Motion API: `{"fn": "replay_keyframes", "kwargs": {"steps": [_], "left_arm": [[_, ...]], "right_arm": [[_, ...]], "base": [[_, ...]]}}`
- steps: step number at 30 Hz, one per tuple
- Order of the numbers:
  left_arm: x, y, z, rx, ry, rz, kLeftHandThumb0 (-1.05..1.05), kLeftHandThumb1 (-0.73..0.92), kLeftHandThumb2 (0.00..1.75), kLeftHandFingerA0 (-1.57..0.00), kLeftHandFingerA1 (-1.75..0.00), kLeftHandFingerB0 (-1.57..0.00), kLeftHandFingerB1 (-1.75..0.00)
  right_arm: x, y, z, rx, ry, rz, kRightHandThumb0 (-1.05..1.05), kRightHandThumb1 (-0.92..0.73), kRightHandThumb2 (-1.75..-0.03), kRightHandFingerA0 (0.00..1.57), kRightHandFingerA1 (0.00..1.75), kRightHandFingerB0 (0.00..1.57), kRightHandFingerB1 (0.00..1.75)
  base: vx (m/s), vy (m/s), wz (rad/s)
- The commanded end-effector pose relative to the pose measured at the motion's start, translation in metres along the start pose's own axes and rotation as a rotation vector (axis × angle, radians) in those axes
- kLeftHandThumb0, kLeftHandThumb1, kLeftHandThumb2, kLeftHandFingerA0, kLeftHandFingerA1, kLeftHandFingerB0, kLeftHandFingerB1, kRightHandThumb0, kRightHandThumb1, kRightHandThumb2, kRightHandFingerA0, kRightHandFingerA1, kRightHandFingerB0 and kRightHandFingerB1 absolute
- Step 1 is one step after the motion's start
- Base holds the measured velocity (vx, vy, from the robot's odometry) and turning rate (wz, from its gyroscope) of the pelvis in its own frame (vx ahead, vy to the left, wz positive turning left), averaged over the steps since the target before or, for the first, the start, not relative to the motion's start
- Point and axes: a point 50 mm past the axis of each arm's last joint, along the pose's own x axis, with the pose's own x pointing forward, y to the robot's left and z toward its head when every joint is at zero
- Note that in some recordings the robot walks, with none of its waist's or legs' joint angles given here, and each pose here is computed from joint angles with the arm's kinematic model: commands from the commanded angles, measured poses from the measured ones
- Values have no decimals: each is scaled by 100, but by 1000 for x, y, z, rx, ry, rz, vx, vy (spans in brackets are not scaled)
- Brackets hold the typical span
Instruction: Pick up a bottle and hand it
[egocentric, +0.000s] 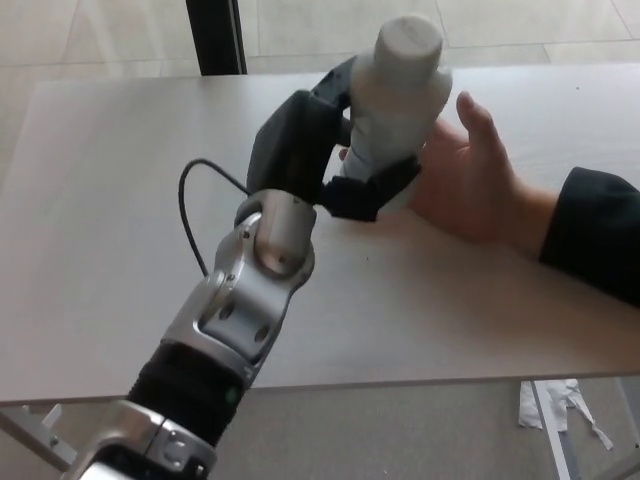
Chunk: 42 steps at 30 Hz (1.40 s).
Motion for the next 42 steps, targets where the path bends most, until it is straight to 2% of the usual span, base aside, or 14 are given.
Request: {"fn": "replay_keyframes", "kwargs": {"steps": [1, 2, 3, 7, 10, 11, 13, 25, 27, 30, 31, 35, 41, 42], "left_arm": [[35, 17, 40, 100, 3, -41, -13, 55, 112, -94, -154, -84, -134], [41, 12, 47, 205, 30, -88, -9, 62, 95, -90, -167, -79, -137], [47, 5, 51, 351, 35, -155, -21, 70, 62, -78, -106, -76, -64], [54, -2, 48, 517, 150, -264, -30, 82, 64, -60, -90, -59, -62], [60, -11, 49, 742, 252, -389, -22, 58, 59, -75, -138, -49, -52], [59, -12, 47, 767, 261, -394, -21, 54, 59, -76, -148, -53, -56], [58, -15, 43, 809, 267, -394, -24, 56, 59, -71, -146, -55, -61], [57, -32, 43, 1009, 252, -430, -32, 48, 55, -76, -162, -58, -71], [56, -34, 41, 1009, 262, -438, -41, 41, 53, -85, -157, -65, -69], [55, -35, 38, 989, 264, -425, -37, 47, 55, -77, -167, -62, -76], [55, -35, 39, 984, 262, -414, -27, 53, 58, -74, -165, -56, -73], [55, -37, 42, 939, 268, -402, -26, 53, 57, -74, -163, -49, -62], [55, -40, 47, 900, 277, -418, -26, 54, 59, -73, -158, -50, -64], [55, -40, 45, 886, 276, -411, -26, 54, 58, -74, -158, -55, -68]], "right_arm": [[5, -2, 8, -43, -15, -14, -105, -43, -120, 157, 168, 29, 104], [6, 1, 8, -45, -13, -13, -105, -44, -124, 157, 174, 32, 107], [7, 2, 8, -45, -2, -13, -105, -44, -123, 157, 175, 32, 106], [7, 15, 12, -48, 9, 4, -105, -43, -124, 157, 175, 38, 110], [4, 21, 13, -56, -14, 41, -60, -14, -104, 156, 153, 36, 91], [3, 24, 13, -51, -24, 60, -105, -60, -93, 84, 175, 19, 151], [2, 27, 13, -58, -26, 74, -105, -41, -117, 157, 164, 29, 105], [-8, 46, 17, 93, -24, 153, -105, -42, -118, 157, 171, 51, 111], [-10, 45, 19, 115, -31, 136, -105, -54, -83, 157, 167, 48, 130], [-10, 47, 21, 114, -26, 152, -105, -42, -116, 157, 169, 49, 112], [-10, 47, 21, 134, -11, 151, -105, -51, -82, 157, 165, 41, 131], [-12, 47, 20, 137, 12, 153, -105, -39, -113, 157, 166, 54, 115], [-14, 46, 20, 122, -14, 147, -105, -54, -82, 157, 167, 41, 133], [-14, 46, 20, 136, -12, 146, -105, -38, -112, 157, 168, 53, 116]], "base": [[0, 0, 0], [0, 0, 0], [0, 0, 0], [0, 0, 0], [0, 0, 0], [0, 0, 0], [0, 0, 0], [0, 0, 0], [0, 0, 0], [0, 0, 0], [0, 0, 0], [0, 0, 0], [0, 0, 0], [0, 0, 0]]}}
